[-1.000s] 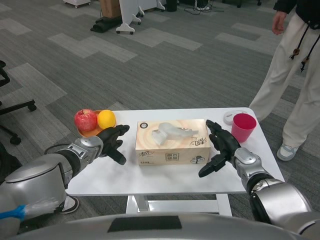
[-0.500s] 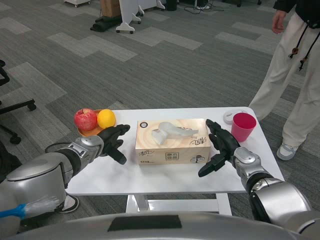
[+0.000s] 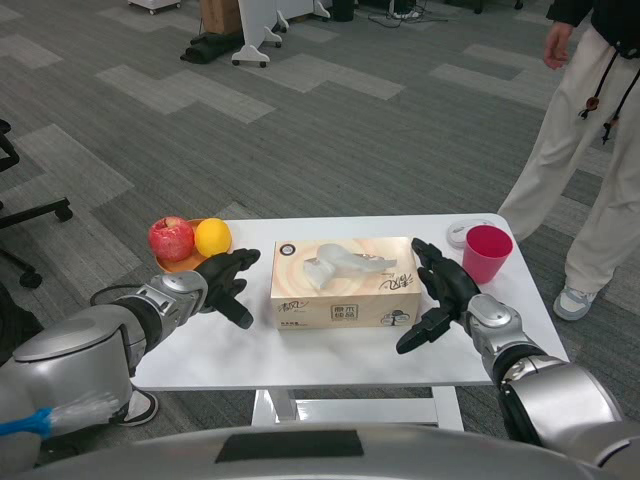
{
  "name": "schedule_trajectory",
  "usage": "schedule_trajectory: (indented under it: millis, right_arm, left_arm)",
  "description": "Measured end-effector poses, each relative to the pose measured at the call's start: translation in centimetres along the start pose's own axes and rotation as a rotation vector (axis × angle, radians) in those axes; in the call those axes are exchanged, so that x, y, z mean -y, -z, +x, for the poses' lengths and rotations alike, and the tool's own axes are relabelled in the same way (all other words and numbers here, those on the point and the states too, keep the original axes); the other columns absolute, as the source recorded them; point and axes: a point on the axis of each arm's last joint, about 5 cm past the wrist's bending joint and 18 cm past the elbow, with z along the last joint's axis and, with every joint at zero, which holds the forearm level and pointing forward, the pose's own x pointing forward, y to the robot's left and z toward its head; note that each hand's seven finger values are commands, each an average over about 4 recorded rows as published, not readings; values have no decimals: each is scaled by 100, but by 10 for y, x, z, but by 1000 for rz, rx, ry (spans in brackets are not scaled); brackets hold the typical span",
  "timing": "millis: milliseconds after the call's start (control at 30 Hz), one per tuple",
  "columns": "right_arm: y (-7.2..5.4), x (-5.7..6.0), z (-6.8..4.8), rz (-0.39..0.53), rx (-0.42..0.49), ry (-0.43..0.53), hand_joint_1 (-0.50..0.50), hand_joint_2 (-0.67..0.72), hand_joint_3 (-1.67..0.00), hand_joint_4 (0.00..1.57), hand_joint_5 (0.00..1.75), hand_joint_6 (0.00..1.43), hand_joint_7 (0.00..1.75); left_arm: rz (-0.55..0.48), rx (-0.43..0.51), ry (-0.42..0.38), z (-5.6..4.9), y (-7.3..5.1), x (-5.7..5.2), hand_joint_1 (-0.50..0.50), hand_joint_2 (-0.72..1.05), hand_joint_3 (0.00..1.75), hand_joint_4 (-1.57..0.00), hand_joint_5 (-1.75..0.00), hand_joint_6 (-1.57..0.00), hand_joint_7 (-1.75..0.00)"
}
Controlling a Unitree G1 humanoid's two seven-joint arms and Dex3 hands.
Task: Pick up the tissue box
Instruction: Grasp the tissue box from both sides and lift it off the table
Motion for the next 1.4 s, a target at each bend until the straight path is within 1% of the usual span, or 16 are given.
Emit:
schedule_trajectory:
  millis: [200,533,600,733,833,1033,1100,1267,1400]
  right_arm:
    - [0,0,0,-1,-1,-1,-25,22,-10,0,10,0,0]
    - [-1,-1,1,-4,-1,-4,-25,22,-8,0,10,0,0]
    - [-1,-1,1,-4,0,-5,-25,22,-12,0,10,0,0]
    - [-1,-2,1,-8,0,-4,-25,22,-10,0,10,0,0]
    - [-2,-2,2,-11,3,-5,-25,22,-16,0,10,0,0]
    - [-4,-3,3,-20,6,-12,-25,22,-14,0,10,0,0]
    - [-4,-3,4,-22,6,-14,-25,22,-10,0,10,0,0]
    - [-4,-4,4,-28,4,-19,-25,22,-14,0,10,0,0]
    - [-4,-4,4,-36,2,-25,-25,22,-8,0,10,0,0]
  left_arm:
    - [-6,2,-1,0,0,0,50,105,26,0,-10,0,0]
    - [-45,18,5,1,-2,2,50,105,26,0,-10,0,0]
    - [-51,24,11,1,-3,4,50,105,26,0,-10,0,0]
    - [-56,30,22,3,-4,7,50,105,26,0,-10,0,0]
    - [-53,30,21,3,-4,7,50,105,26,0,-10,0,0]
    - [-47,30,18,3,-5,8,50,105,26,0,-10,0,0]
    - [-47,30,19,3,-5,8,50,105,26,0,-10,0,0]
    - [-50,30,22,3,-5,10,50,105,26,0,-10,0,0]
    - [-47,30,25,4,-5,10,50,105,26,0,-10,0,0]
